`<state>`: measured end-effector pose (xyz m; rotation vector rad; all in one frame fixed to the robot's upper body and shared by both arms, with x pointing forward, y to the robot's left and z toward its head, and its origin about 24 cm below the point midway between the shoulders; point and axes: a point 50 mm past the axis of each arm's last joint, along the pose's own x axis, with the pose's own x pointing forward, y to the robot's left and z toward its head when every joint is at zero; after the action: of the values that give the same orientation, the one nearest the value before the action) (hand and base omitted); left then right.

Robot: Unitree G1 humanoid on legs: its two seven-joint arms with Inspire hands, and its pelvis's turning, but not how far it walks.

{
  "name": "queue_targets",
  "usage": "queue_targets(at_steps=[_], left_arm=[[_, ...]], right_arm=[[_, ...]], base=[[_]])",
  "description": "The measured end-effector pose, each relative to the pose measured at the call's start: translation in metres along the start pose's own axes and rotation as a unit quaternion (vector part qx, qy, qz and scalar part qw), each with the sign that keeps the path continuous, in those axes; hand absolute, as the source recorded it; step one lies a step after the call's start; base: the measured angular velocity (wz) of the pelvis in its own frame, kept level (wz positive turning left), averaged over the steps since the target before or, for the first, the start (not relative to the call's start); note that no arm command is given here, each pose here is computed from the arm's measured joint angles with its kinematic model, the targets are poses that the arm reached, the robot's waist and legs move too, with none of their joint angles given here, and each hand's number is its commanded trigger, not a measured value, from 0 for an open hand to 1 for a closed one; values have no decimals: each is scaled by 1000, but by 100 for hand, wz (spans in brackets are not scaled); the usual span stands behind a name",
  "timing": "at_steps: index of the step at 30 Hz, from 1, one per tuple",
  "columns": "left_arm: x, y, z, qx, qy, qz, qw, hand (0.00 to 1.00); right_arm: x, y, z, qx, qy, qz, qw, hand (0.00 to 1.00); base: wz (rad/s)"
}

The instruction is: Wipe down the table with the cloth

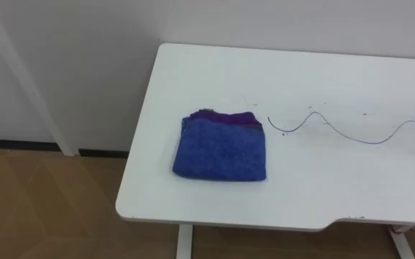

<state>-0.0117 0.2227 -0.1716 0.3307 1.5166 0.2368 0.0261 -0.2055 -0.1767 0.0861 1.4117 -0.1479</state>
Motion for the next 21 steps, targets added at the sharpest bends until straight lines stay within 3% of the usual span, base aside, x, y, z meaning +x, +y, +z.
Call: queue_targets(at_steps=[15, 21], left_arm=[[1, 0, 6, -1, -7, -9, 1000, 0], [0, 0, -2, -27, 19, -12, 999, 0]], right_arm=[[0, 0, -1, 9, 4, 6, 1000, 0], [-2, -5, -16, 124, 25, -13, 992, 0]], base=[[-1], [-1]])
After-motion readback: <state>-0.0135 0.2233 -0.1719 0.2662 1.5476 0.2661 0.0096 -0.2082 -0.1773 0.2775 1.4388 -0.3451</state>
